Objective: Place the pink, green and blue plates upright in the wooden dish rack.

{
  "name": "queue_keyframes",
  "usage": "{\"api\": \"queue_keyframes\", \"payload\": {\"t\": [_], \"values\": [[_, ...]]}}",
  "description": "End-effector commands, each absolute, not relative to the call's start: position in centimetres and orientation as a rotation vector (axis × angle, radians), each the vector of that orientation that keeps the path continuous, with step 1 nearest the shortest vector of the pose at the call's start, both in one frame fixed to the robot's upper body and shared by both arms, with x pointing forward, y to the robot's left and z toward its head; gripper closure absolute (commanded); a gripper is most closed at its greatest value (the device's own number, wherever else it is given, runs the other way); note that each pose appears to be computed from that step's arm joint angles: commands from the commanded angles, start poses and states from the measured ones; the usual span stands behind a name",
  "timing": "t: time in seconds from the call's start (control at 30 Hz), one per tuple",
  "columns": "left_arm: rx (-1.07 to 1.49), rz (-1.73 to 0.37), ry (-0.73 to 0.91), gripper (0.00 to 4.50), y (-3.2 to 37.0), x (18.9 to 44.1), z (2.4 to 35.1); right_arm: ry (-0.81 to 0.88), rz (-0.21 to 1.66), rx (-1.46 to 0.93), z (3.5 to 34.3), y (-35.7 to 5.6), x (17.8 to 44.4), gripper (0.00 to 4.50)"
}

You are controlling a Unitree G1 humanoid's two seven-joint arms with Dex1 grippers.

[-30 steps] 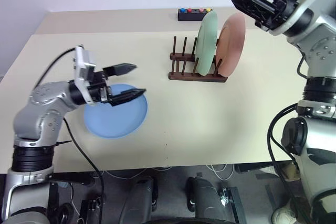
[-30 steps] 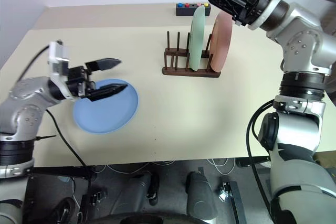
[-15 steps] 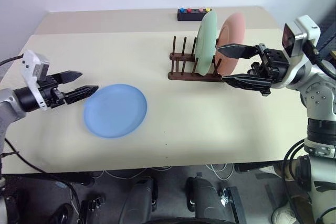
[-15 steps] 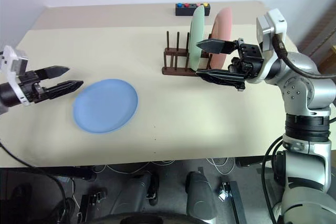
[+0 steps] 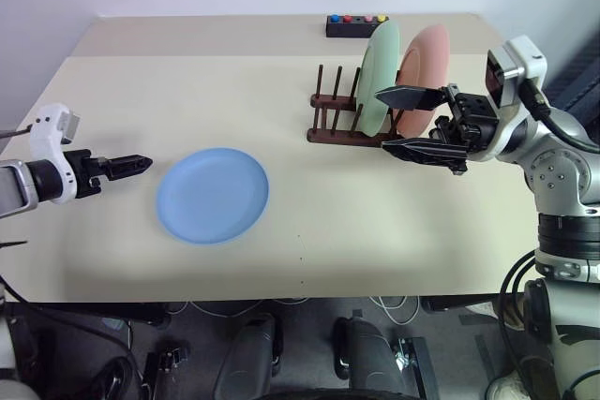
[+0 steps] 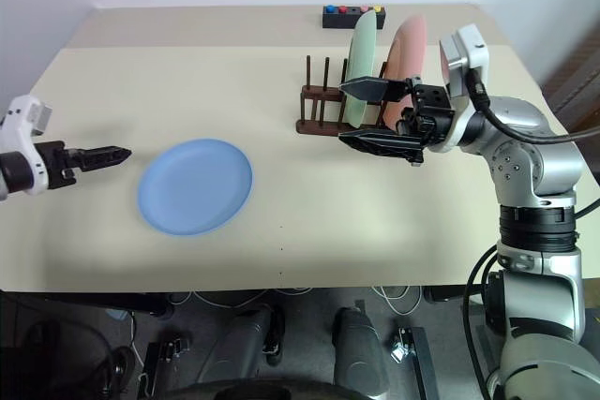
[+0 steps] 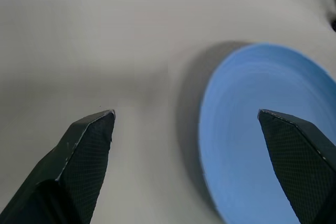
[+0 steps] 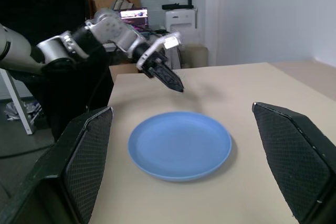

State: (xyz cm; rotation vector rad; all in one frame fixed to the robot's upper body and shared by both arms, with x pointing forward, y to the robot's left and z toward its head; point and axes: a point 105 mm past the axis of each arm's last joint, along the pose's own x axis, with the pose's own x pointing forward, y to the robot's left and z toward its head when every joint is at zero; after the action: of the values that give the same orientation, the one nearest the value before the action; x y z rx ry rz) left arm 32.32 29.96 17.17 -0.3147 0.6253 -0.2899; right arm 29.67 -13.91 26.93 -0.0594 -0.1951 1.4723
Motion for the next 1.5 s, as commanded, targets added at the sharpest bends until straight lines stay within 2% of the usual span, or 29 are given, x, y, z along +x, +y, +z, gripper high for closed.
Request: {"api": "queue_keyframes", "payload": {"t": [0.03, 0.17, 0.33, 0.5, 0.6, 0.8, 0.9, 1.13, 1.37, 1.5], "values": [[-0.376, -0.243, 0.664, 0.0, 29.8, 32.9, 18.9, -0.236, 1.46, -0.103, 27.9, -14.0, 29.3, 0.15], [-0.313, -0.273, 0.727, 0.0, 28.9, 33.5, 19.8, -0.231, 1.443, -0.104, 27.7, -14.0, 29.5, 0.15], [-0.3, -0.288, 0.831, 0.0, 29.0, 32.8, 20.2, -0.231, 1.427, -0.104, 27.7, -14.1, 29.6, 0.15], [-0.274, -0.302, 0.971, 0.0, 29.2, 31.5, 18.9, -0.232, 1.415, -0.099, 27.6, -14.5, 29.8, 0.15], [-0.356, -0.326, 0.985, 0.0, 28.6, 32.0, 18.9, -0.231, 1.411, -0.097, 27.4, -14.4, 29.9, 0.15], [-0.364, -0.354, 1.091, 0.0, 27.4, 32.3, 16.2, -0.234, 1.406, -0.106, 27.6, -14.4, 30.0, 0.15], [-0.344, -0.333, 1.123, 0.86, 27.8, 32.4, 15.1, -0.226, 1.392, -0.112, 27.5, -14.7, 30.1, 0.08], [-0.332, -0.354, 1.135, 4.43, 27.2, 33.2, 14.7, -0.219, 1.367, -0.112, 27.4, -15.0, 30.2, 0.08], [-0.398, -0.411, 1.045, 4.48, 26.4, 34.1, 16.3, -0.207, 1.351, -0.126, 27.2, -15.2, 30.4, 0.08], [-0.423, -0.531, 0.897, 4.48, 25.1, 34.0, 17.9, -0.186, 1.342, -0.18, 26.5, -14.8, 30.4, 0.08]]}}
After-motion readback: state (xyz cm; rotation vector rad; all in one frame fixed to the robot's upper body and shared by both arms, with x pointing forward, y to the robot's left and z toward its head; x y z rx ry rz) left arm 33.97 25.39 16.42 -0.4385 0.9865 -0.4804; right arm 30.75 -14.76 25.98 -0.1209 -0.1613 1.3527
